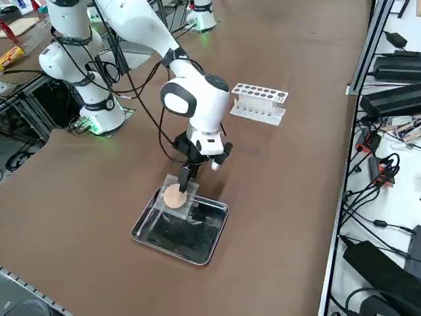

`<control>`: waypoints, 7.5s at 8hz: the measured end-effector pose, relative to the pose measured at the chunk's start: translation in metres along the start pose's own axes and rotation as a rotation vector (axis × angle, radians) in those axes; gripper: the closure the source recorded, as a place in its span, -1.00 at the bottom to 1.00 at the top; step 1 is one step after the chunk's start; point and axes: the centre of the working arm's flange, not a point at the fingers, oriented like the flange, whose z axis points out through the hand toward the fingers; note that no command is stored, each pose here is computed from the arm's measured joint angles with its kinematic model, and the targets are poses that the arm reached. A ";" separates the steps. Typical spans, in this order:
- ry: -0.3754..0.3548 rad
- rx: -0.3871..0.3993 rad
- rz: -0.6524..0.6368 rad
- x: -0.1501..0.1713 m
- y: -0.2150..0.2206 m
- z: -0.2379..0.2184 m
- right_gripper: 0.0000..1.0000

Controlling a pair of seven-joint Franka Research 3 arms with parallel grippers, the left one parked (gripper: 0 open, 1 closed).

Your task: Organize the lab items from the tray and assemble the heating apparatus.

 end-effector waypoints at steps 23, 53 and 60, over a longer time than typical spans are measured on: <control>0.011 -0.006 0.025 0.000 0.019 0.000 0.22; 0.125 -0.491 -0.246 -0.018 -0.074 -0.297 0.96; 0.139 -0.792 -0.050 -0.040 -0.260 -0.264 0.96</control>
